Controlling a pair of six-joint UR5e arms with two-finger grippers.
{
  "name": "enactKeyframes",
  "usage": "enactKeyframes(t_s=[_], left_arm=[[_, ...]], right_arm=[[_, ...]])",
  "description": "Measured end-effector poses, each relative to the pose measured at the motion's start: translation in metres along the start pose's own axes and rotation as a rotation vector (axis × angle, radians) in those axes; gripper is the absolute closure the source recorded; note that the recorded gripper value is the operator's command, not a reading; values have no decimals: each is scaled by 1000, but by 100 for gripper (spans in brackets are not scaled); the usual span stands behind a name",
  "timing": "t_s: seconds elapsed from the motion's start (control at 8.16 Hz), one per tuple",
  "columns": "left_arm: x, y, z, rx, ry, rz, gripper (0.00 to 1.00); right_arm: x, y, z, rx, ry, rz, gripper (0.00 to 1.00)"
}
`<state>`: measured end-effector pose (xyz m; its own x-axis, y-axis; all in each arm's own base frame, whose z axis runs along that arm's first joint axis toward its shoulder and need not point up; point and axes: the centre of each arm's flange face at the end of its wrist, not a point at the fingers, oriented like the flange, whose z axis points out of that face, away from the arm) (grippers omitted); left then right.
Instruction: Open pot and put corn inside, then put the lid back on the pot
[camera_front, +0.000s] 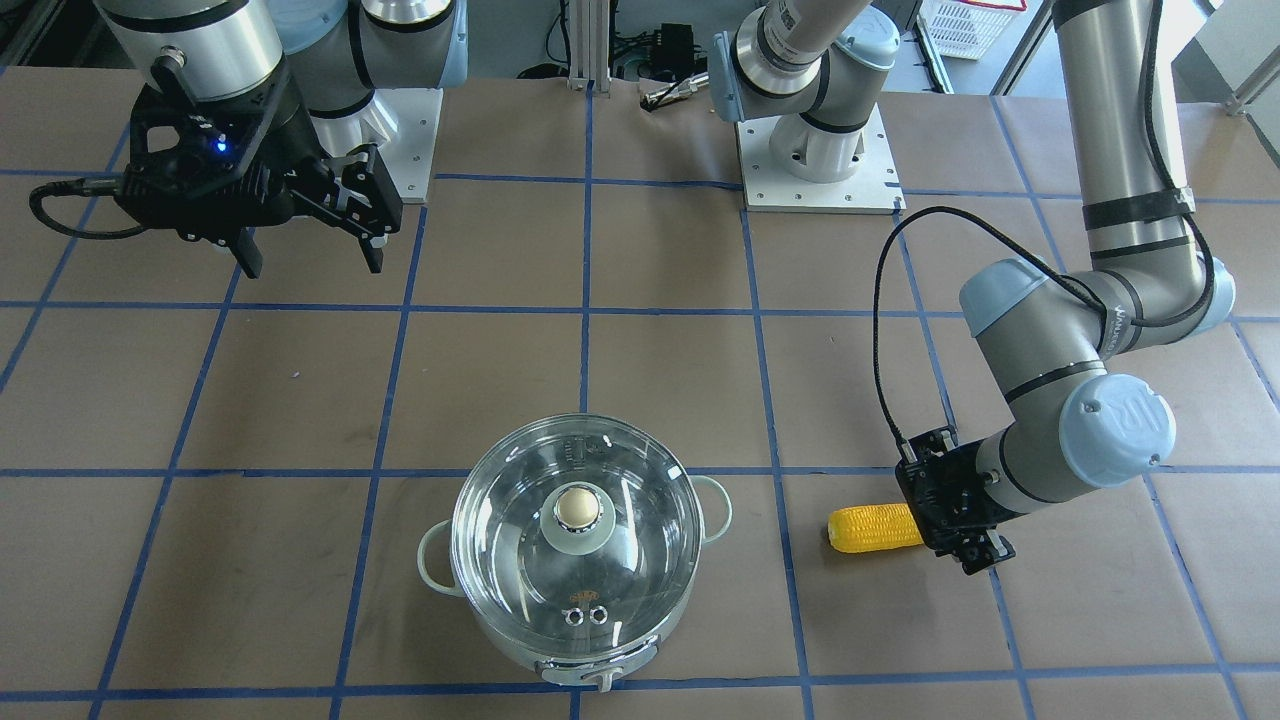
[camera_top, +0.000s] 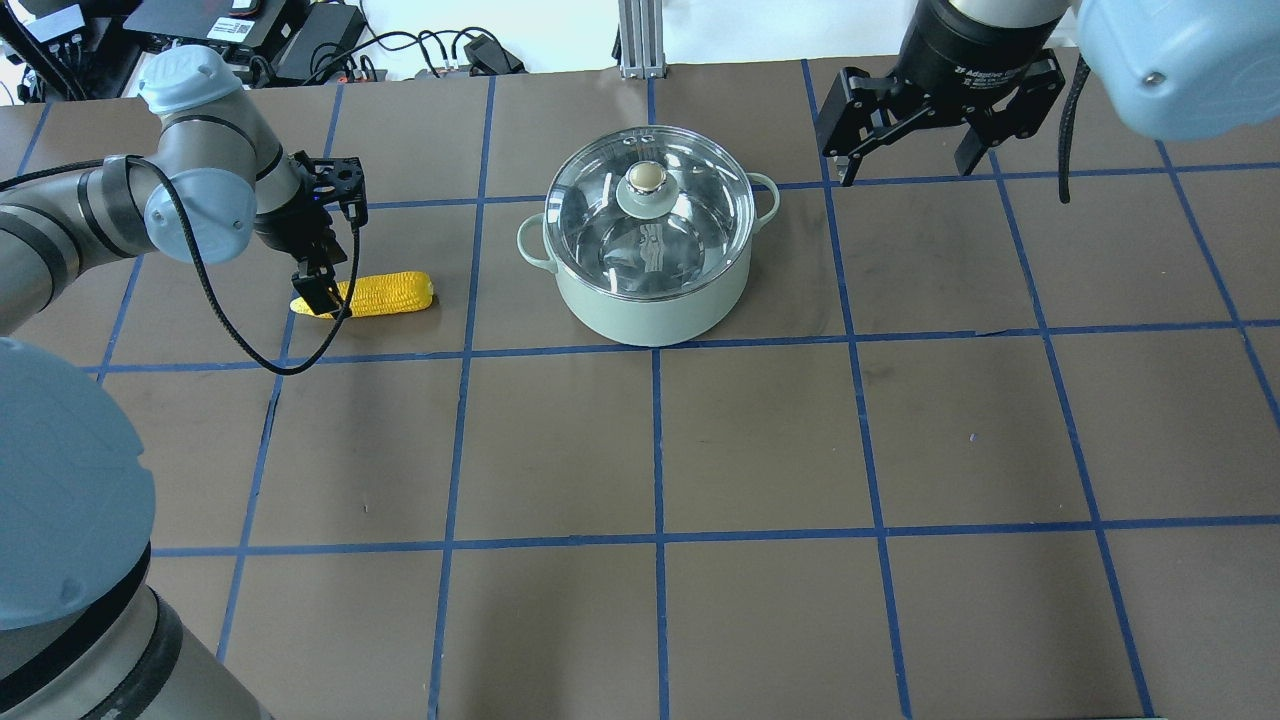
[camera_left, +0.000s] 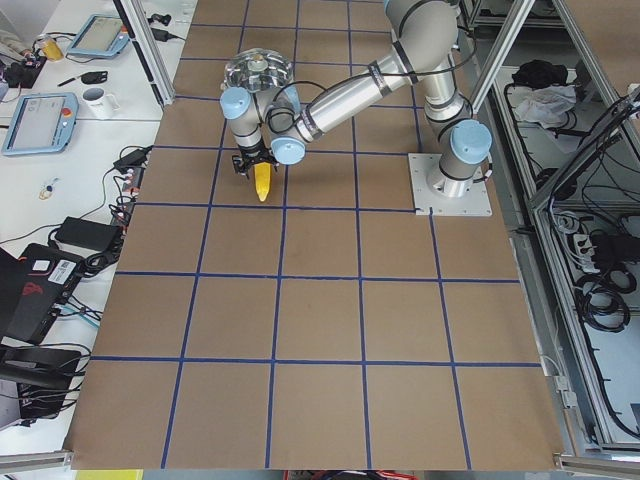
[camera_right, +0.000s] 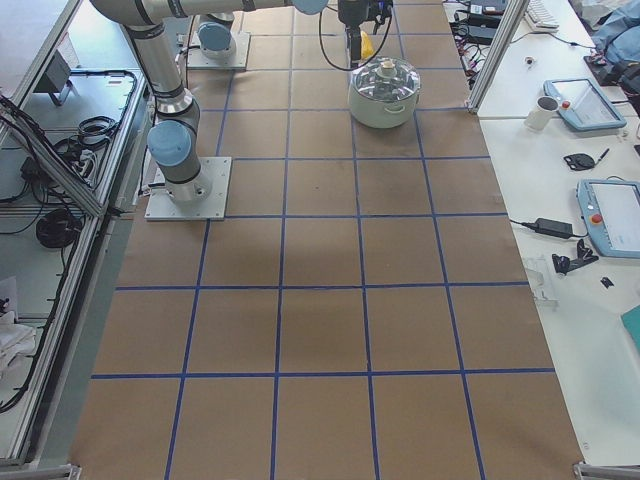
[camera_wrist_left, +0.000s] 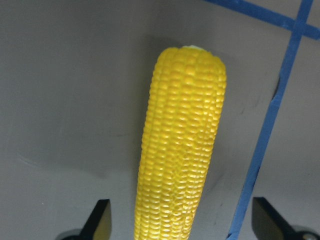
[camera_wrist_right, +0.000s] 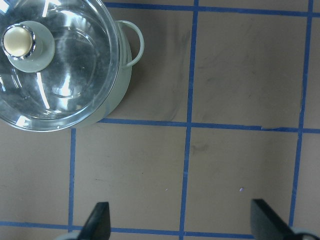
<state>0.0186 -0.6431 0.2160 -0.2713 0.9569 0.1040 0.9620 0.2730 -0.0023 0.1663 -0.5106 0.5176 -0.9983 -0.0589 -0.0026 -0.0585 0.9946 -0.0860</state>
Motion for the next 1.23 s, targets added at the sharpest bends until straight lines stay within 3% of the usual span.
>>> enactKeyframes(t_s=[0.25,0.61,0.74,0.86,0.98,1.23], left_arm=[[-4,-1,9,5,-5,27,1],[-11,-3,22,11,-18,56,1],[-11,-5,26,26,-13,58,17],[-11,-7,28,39,-9,60,62],[-11,-9,29,46,-7,65,100],[-10,-12,30,49,-6,70,100]], right_arm=[[-3,-27,8,57,13,-28,0],[-68,-80,58,148,-6,-62,0],[-105,-88,82,164,-17,-58,0],[-135,-93,105,182,-34,-26,2],[-154,-100,129,189,-47,4,13],[-168,-109,166,178,-57,34,14]])
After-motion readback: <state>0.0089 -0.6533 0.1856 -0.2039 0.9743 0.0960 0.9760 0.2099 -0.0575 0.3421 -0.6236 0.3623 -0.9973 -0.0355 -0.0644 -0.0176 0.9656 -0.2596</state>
